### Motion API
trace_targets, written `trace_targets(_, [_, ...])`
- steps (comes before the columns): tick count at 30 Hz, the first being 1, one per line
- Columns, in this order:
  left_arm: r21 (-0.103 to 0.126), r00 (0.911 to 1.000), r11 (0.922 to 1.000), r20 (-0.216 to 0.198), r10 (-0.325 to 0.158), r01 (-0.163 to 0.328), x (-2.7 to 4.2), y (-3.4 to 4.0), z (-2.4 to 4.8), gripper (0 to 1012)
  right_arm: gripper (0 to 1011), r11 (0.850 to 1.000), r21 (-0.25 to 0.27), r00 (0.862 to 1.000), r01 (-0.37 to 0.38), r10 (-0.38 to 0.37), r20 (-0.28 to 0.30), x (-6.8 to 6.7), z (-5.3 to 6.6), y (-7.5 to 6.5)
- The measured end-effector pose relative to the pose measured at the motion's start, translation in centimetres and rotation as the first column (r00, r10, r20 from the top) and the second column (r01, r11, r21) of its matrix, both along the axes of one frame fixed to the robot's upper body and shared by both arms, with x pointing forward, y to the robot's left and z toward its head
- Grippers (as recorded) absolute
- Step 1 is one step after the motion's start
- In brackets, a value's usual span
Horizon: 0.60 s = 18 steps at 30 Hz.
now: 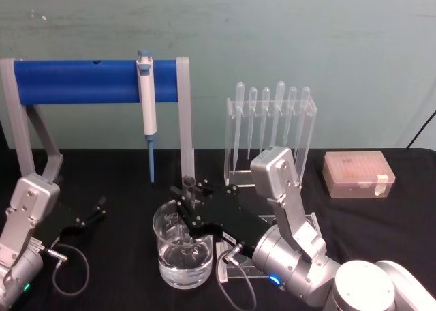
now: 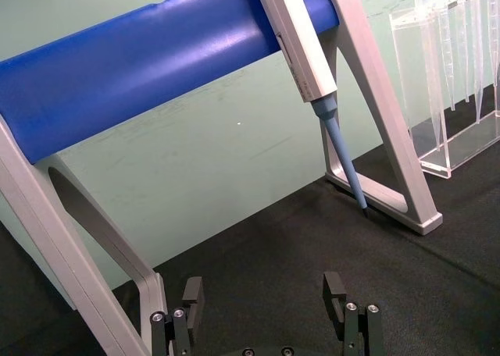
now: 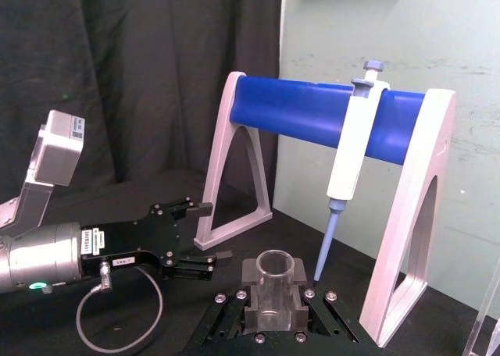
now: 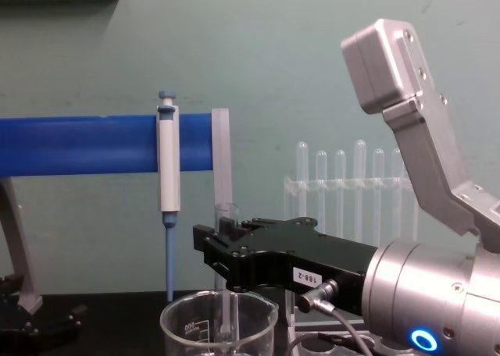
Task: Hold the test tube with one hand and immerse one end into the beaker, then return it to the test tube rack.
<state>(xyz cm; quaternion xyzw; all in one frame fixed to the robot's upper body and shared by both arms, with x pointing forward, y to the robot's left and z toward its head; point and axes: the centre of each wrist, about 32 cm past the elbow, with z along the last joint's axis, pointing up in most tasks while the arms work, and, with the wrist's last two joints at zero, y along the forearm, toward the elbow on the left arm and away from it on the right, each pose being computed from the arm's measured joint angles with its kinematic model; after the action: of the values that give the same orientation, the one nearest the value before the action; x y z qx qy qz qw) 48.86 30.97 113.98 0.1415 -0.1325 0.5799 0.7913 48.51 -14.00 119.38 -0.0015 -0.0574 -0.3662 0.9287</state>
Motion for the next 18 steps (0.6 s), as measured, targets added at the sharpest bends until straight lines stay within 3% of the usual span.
trace_targets(18, [0.000, 1.0000, 1.0000, 0.000, 0.000, 0.000, 0.00, 0.00, 0.00, 1000, 225, 1.000, 0.000, 1.000, 0.000, 0.000, 0.000, 0.00, 0.00, 0.00])
